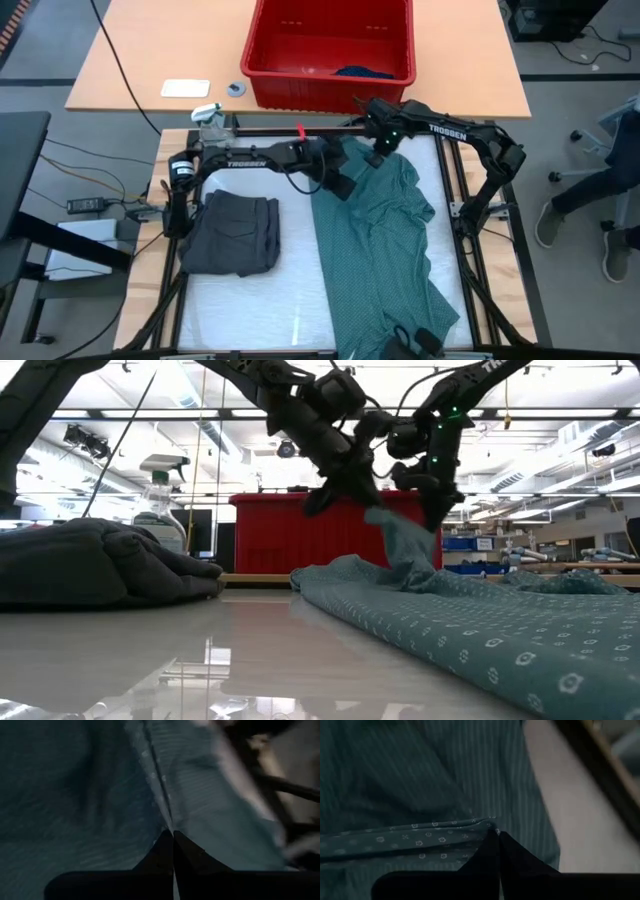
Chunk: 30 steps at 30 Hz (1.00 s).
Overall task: Fold Laundry from Bin
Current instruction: Fold the green polo shirt on the table
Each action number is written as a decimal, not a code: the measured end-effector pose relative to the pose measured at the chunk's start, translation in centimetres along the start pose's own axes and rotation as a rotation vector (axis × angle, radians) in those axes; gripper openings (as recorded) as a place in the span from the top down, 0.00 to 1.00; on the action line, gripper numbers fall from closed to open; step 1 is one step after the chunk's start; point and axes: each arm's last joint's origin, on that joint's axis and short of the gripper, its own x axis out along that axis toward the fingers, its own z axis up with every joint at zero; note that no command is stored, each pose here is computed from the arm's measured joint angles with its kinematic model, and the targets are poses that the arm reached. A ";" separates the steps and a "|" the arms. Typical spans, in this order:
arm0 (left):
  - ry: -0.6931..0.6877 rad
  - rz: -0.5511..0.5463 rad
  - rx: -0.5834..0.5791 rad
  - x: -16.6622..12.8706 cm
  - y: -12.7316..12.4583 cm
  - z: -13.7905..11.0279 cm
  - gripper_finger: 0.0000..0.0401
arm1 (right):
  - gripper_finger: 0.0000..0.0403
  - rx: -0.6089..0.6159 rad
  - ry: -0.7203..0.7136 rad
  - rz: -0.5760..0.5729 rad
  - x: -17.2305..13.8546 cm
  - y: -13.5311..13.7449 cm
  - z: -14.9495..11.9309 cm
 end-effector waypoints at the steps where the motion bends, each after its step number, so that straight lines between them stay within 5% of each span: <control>1: -0.009 0.031 -0.001 0.1 0.0 -0.2 0.99 | 1.00 -0.013 -0.032 0.003 0.0 0.0 0.3; 11: 0.028 0.154 -0.117 0.9 0.7 -2.1 0.99 | 1.00 -0.144 -0.334 0.179 1.8 0.7 4.1; 21: 0.085 0.157 -0.279 2.8 2.2 -5.3 0.99 | 1.00 -0.221 -0.358 0.328 8.6 2.4 6.1; 30: 0.098 0.146 -0.284 3.1 1.2 -6.1 0.99 | 1.00 -0.333 -0.453 0.348 8.9 4.5 6.8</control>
